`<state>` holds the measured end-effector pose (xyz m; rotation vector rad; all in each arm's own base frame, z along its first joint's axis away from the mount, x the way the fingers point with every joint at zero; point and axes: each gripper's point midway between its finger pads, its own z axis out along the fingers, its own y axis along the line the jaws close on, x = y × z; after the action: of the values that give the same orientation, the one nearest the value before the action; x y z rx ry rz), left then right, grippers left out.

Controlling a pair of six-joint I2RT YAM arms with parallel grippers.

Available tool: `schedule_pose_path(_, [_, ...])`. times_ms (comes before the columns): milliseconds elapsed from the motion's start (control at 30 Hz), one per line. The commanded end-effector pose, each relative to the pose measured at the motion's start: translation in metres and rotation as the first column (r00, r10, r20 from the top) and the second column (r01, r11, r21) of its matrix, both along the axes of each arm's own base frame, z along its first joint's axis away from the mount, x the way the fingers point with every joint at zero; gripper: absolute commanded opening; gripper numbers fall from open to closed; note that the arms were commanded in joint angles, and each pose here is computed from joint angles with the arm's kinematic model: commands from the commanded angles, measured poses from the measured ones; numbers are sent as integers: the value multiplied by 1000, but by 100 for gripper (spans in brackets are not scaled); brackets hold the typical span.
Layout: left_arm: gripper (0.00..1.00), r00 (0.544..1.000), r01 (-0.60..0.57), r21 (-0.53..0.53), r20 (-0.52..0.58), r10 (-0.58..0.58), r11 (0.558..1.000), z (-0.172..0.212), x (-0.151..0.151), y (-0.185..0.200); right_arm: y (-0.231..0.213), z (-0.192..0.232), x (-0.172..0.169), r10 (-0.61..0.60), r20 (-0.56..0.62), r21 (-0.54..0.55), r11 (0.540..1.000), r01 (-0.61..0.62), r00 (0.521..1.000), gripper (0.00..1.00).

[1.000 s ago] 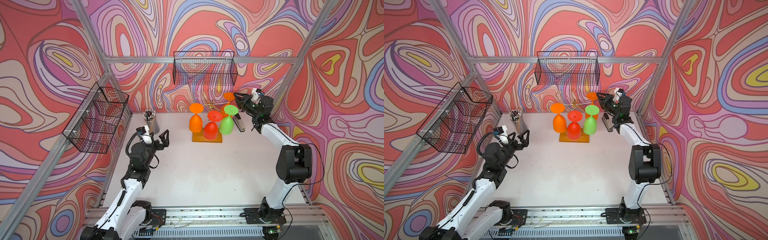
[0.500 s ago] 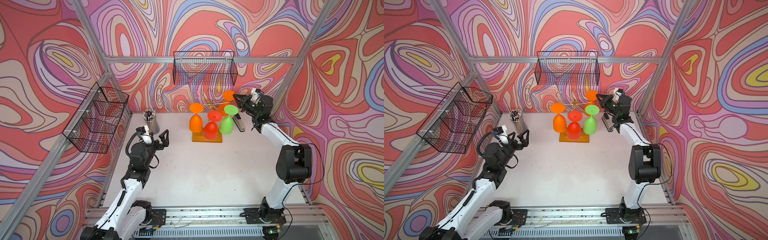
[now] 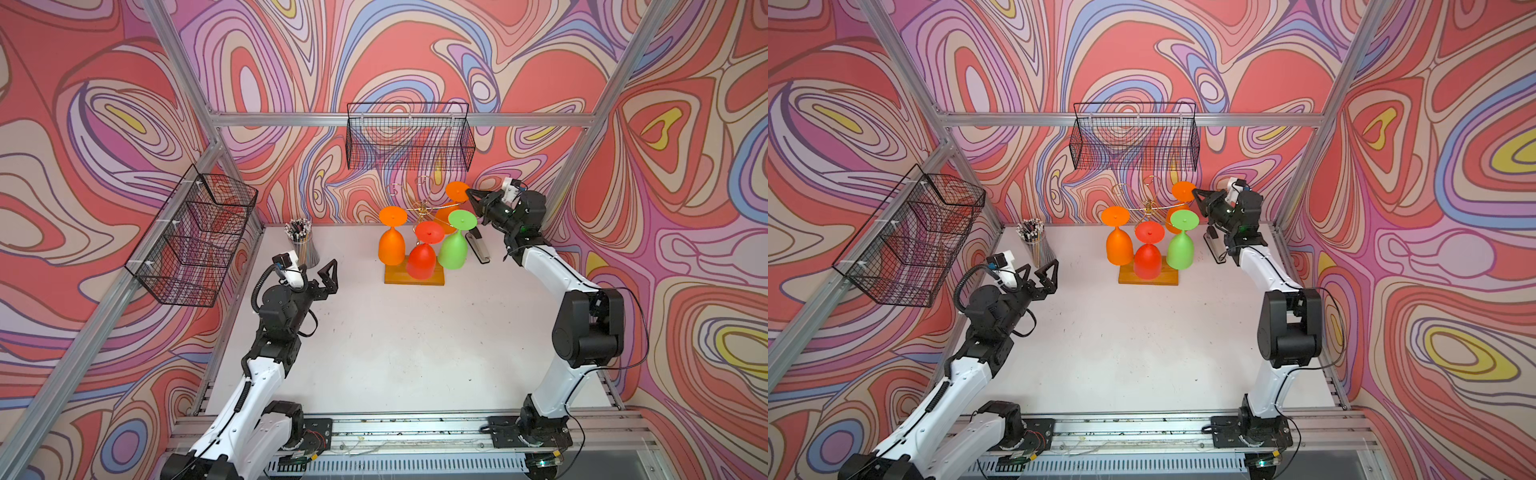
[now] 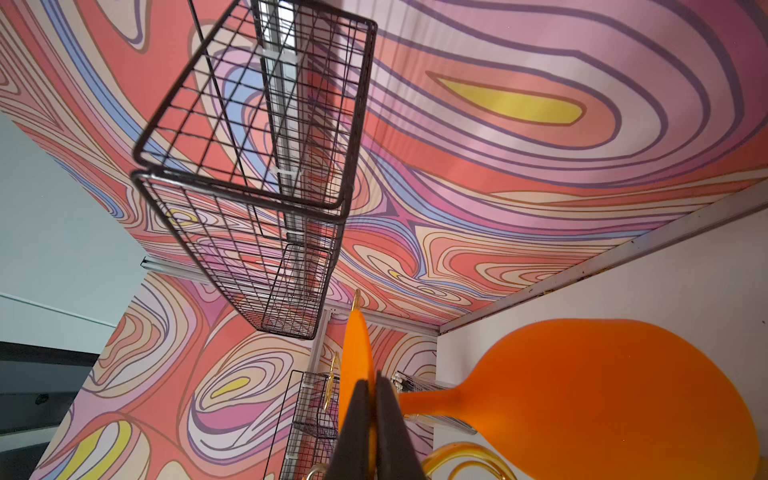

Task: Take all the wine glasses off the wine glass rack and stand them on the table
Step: 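Close the right gripper on the orange glass's foot on the rack, then slide the orange glass off the rack arm with the right gripper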

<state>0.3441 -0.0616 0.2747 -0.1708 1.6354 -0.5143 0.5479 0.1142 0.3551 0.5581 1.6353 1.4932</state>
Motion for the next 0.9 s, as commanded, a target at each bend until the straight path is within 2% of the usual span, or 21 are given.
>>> schedule_pose_path(0, [100,1000,-4,14,9,4,1000,2,-1,0,-6,23,-16,-14,37,13,1000,13,999,0])
schedule_pose_path(400, [100,1000,-1,13,7,1,1000,2,-2,0,-15,41,-38,-15,65,18,1000,14,998,0])
schedule_pose_path(867, [100,1000,-8,14,11,8,1000,3,-2,1,-10,39,-52,22,39,-2,1000,-22,999,0])
